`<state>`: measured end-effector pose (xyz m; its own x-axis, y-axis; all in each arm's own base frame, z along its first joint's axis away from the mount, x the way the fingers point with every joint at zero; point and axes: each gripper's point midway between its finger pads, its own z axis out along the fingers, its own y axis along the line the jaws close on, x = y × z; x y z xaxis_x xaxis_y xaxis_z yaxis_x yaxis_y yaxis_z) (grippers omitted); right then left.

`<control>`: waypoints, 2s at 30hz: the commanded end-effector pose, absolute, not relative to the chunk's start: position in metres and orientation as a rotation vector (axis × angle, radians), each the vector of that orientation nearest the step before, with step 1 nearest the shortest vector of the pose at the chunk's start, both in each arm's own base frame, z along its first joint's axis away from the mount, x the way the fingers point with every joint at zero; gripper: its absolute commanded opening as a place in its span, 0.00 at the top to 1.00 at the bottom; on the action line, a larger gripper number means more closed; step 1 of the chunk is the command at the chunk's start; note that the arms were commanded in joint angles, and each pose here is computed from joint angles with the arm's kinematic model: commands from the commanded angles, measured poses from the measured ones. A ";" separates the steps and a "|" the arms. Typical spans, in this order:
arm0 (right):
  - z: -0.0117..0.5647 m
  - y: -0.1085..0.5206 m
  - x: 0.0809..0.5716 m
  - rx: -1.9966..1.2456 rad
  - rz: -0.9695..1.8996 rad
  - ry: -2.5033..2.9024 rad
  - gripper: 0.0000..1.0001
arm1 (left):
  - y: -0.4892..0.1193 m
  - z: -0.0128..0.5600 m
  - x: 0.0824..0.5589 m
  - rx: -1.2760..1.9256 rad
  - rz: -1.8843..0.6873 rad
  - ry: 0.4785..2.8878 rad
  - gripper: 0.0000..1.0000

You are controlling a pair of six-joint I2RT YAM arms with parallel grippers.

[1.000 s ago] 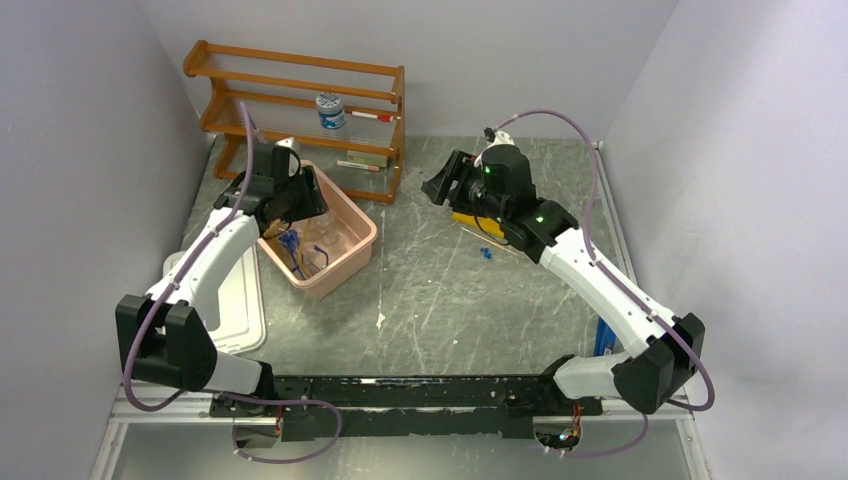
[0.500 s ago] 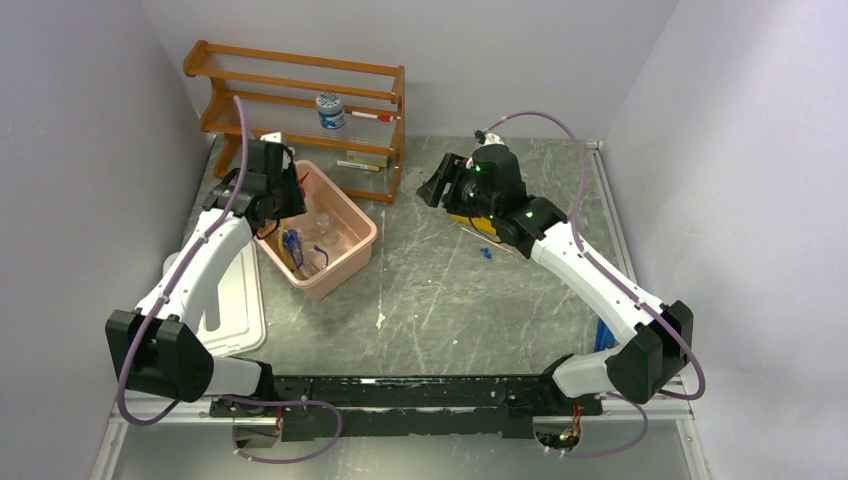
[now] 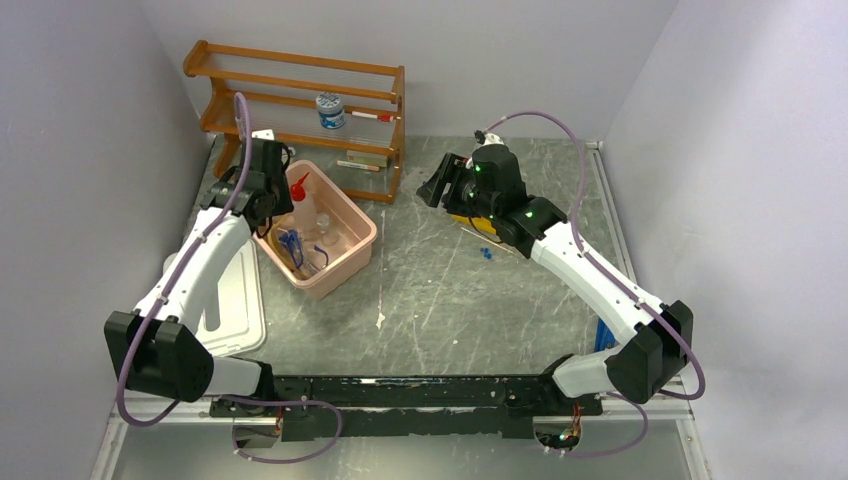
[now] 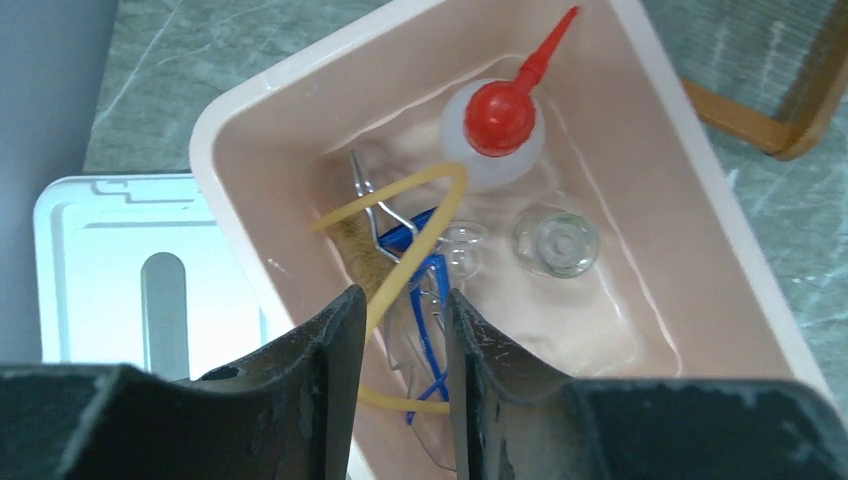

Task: Organize the chemistry lab equipment

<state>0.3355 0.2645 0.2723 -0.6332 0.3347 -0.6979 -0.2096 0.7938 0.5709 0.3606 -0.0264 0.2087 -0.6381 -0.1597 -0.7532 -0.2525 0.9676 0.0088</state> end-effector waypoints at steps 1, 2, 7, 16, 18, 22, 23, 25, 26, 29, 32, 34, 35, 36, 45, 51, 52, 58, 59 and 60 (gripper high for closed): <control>0.276 0.261 0.335 0.077 0.797 2.096 0.35 | 0.002 0.192 0.358 -0.333 0.307 2.287 0.64; 0.275 0.261 0.334 0.078 0.797 2.097 0.35 | 0.006 0.188 0.359 -0.341 0.320 2.295 0.66; 0.272 0.258 0.331 0.088 0.800 2.101 0.35 | 0.006 0.167 0.369 -0.341 0.271 2.343 0.78; 0.270 0.254 0.326 0.104 0.796 2.102 0.35 | 0.029 0.127 0.384 -0.382 0.361 2.402 0.94; 0.271 0.254 0.327 0.104 0.795 2.100 0.35 | 0.035 0.119 0.389 -0.401 0.371 2.412 0.95; 0.272 0.255 0.329 0.101 0.793 2.099 0.35 | 0.047 0.107 0.398 -0.442 0.397 2.423 0.95; 0.272 0.255 0.329 0.102 0.795 2.098 0.35 | 0.049 0.106 0.399 -0.447 0.399 2.428 0.95; 0.272 0.256 0.329 0.102 0.799 2.097 0.35 | 0.047 0.104 0.403 -0.470 0.372 2.433 0.95; 0.272 0.257 0.330 0.102 0.802 2.096 0.35 | 0.042 0.104 0.405 -0.475 0.331 2.437 0.95; 0.271 0.258 0.331 0.101 0.804 2.099 0.35 | 0.037 0.111 0.410 -0.498 0.280 2.410 0.93; 0.271 0.259 0.331 0.096 0.805 2.097 0.35 | 0.037 0.122 0.410 -0.516 0.273 2.390 0.87; 0.271 0.259 0.332 0.100 0.806 2.097 0.35 | 0.033 0.130 0.408 -0.512 0.237 2.374 0.80; 0.271 0.260 0.332 0.101 0.809 2.097 0.35 | 0.031 0.134 0.407 -0.506 0.217 2.370 0.76; 0.269 0.260 0.332 0.101 0.809 2.100 0.35 | 0.028 0.140 0.406 -0.503 0.195 2.362 0.72; 0.258 0.258 0.337 0.099 0.762 2.126 0.35 | 0.029 0.196 0.393 -0.502 0.167 2.263 0.52; 0.234 0.226 0.351 0.097 0.494 2.136 0.34 | -0.004 0.245 0.388 -0.324 -0.060 2.186 0.49; 0.228 0.218 0.354 0.089 0.434 2.139 0.33 | -0.017 0.253 0.386 -0.253 -0.136 2.173 0.49; 0.169 0.174 0.365 0.039 0.143 2.254 0.33 | -0.105 0.308 0.350 0.183 -0.607 1.959 0.44; 0.162 0.168 0.367 0.036 0.127 2.260 0.33 | -0.121 0.317 0.340 0.263 -0.674 1.913 0.44; 0.153 0.163 0.368 0.024 0.113 2.267 0.33 | -0.137 0.323 0.328 0.343 -0.731 1.869 0.43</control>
<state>0.3650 0.2031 0.1983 -0.6031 0.1704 -0.7792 -0.0659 0.9629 0.2615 0.3635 -0.0626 0.2839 -0.5045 -0.1967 -0.8407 0.1178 0.9489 -0.2927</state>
